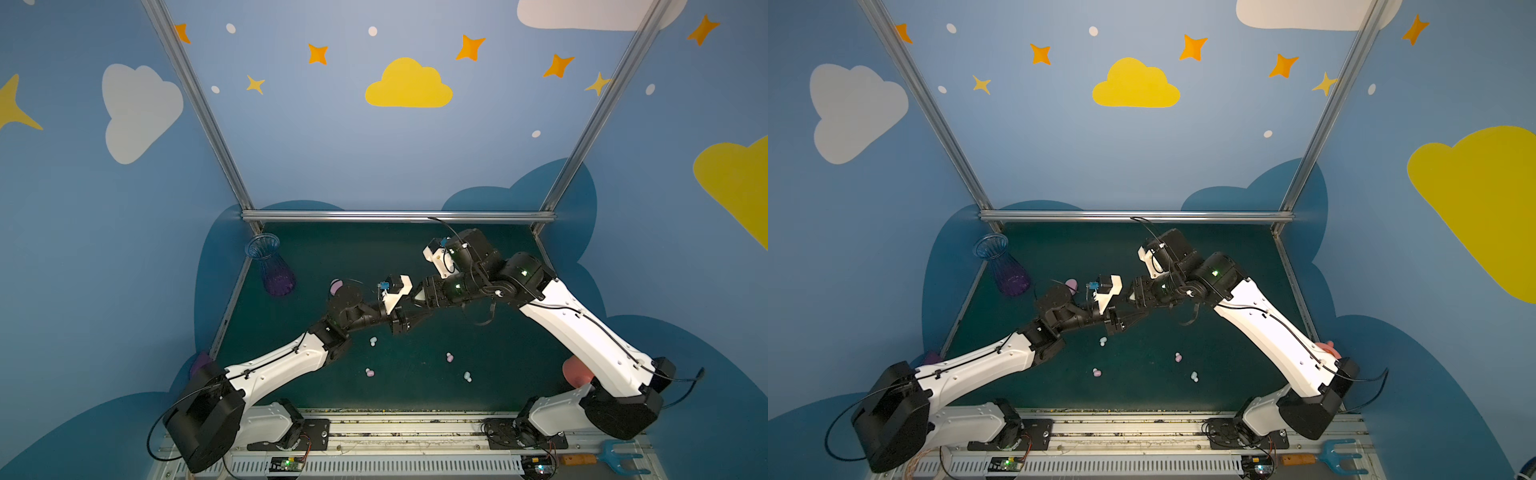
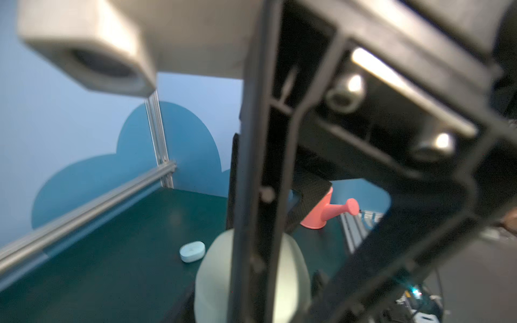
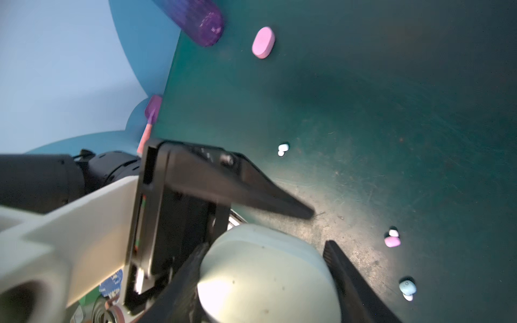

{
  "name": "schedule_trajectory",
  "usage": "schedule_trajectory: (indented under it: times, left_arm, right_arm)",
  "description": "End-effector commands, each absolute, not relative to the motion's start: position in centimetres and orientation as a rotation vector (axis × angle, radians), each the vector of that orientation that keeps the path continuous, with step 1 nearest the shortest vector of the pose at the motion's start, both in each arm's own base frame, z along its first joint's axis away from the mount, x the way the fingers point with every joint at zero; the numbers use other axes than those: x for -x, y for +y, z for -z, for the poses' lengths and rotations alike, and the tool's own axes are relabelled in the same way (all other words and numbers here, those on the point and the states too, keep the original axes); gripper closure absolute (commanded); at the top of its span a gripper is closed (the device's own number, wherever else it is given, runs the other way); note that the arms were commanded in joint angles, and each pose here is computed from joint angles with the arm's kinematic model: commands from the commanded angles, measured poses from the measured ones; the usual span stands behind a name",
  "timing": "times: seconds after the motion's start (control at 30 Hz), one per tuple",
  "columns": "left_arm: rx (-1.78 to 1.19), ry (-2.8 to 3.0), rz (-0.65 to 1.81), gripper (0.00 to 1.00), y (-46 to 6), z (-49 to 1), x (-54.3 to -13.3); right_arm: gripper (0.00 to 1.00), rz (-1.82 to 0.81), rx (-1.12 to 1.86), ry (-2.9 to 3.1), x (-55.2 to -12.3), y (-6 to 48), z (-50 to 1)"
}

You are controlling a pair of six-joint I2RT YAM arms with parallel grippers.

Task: Insert wireless bluetooth earbuds into charging case
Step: Place the charging case at the bottom-right of the table.

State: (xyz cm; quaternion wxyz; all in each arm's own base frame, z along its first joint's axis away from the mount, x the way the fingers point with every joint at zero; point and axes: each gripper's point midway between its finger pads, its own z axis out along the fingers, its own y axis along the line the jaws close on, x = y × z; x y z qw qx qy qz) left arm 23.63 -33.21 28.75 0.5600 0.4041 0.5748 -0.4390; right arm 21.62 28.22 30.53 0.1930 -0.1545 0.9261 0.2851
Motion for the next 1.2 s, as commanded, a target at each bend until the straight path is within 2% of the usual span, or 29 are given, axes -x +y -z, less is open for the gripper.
schedule_trajectory:
  times: [0.0,0.07,0.37,0.57,0.77,1.0,1.17]
  left_arm:
    - [-0.86,1.478,0.977,0.1,-31.9,-27.7,-24.8]
    - [-0.791,1.52,0.934,0.0,-30.6,-26.7,-25.1]
    - [-0.508,1.681,0.75,0.0,-24.0,-25.3,-26.3]
    - [-0.442,1.685,0.711,0.0,-21.7,-25.8,-26.3]
    - [-0.42,1.705,0.706,0.0,-21.6,-25.6,-26.7]
    - [-0.41,1.721,0.712,0.0,-21.6,-25.1,-26.9]
    - [-0.404,1.733,0.716,0.0,-21.7,-24.9,-27.1]
  right_arm:
    - [0.58,-0.709,0.328,2.578,-22.5,24.6,-30.5]
    - [0.58,-0.67,0.27,2.591,-23.1,22.8,-29.3]
    - [0.57,-0.457,-0.157,2.684,-25.8,13.0,-19.0]
    - [0.57,-0.309,-0.379,2.753,-26.2,8.6,-11.5]
    - [0.57,-0.185,-0.458,2.822,-25.8,6.9,-6.6]
    - [0.55,-0.128,-0.527,2.878,-24.8,6.2,-3.3]
    - [0.49,-0.103,-0.558,2.917,-23.8,6.0,-2.0]
